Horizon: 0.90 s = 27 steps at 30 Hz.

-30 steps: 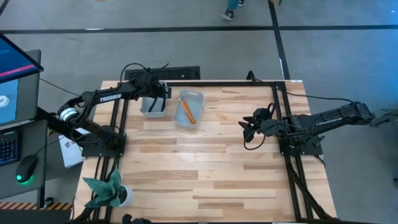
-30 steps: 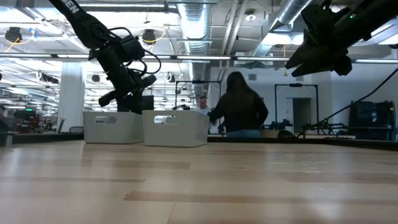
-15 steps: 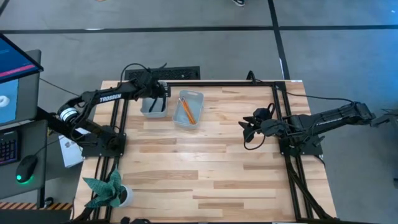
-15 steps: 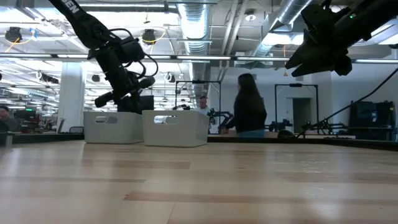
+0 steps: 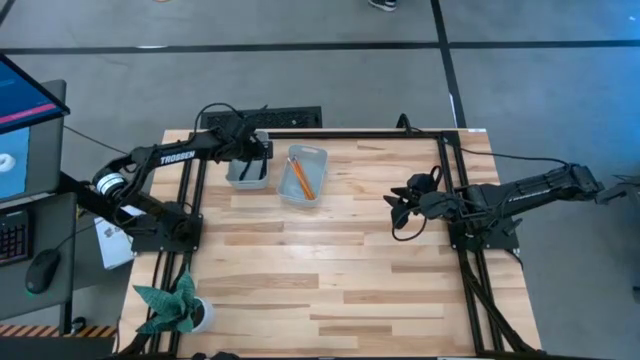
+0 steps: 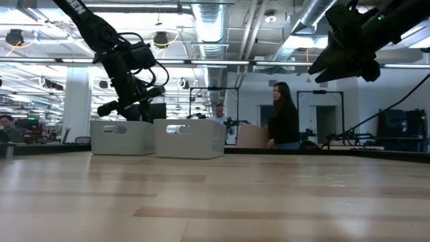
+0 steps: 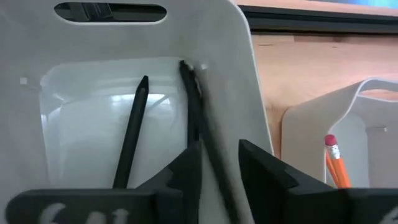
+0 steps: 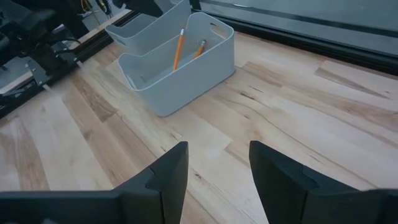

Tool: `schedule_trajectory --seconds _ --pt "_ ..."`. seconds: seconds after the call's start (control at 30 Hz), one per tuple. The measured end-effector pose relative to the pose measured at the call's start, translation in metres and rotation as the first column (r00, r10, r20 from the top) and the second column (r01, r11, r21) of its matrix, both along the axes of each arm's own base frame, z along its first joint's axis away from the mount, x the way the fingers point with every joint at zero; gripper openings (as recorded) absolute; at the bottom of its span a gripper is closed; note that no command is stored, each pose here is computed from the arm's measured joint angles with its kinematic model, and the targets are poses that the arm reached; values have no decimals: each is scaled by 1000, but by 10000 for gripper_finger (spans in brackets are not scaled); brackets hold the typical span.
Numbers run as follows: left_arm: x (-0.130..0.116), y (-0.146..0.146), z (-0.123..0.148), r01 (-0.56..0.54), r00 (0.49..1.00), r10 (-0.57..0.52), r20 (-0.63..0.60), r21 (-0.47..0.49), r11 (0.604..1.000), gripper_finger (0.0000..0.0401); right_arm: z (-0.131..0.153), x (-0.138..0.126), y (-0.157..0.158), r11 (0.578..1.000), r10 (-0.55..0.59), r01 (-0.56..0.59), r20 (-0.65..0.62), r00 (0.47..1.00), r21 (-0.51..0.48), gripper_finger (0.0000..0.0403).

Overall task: Sort pens & pencils
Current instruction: Put the black pen into the left gray bin, then return to Home Position

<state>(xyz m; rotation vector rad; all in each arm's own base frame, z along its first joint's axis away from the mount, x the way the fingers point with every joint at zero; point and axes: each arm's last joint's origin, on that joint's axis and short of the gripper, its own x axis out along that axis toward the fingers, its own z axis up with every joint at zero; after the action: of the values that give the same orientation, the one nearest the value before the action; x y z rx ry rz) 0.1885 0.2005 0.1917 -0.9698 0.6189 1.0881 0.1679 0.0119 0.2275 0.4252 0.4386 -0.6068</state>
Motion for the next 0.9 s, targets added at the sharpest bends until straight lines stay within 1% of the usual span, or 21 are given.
schedule_trajectory --seconds 0.17,0.3,0.37,0.47,0.6,0.73,0.83,0.9 --pt "0 0 0 -12 1000 12 6 -5 1000 123 0 0 0 1000 0 0 0 1000 0 194" --pt "0 0 0 -12 1000 12 8 -5 1000 135 0 0 0 1000 0 0 0 1000 0 193" --pt "1 0 0 11 1000 -11 15 -4 1000 137 0 0 0 1000 0 0 0 1000 0 192" --pt "6 -2 4 59 998 -60 31 35 998 138 0 0 0 1000 0 0 0 1000 0 192" --pt "11 -4 20 87 990 -101 98 140 986 138 0 0 0 1000 0 0 0 1000 0 194" --pt "9 -7 43 98 975 -145 167 264 960 138 0 0 0 1000 0 0 0 1000 0 192" --pt "6 -16 64 161 948 -246 203 362 918 138 -1 0 0 1000 -2 2 -9 1000 -5 192" --pt "4 -26 79 230 915 -344 209 433 872 138 -1 -1 0 1000 11 -11 -31 999 -27 193"
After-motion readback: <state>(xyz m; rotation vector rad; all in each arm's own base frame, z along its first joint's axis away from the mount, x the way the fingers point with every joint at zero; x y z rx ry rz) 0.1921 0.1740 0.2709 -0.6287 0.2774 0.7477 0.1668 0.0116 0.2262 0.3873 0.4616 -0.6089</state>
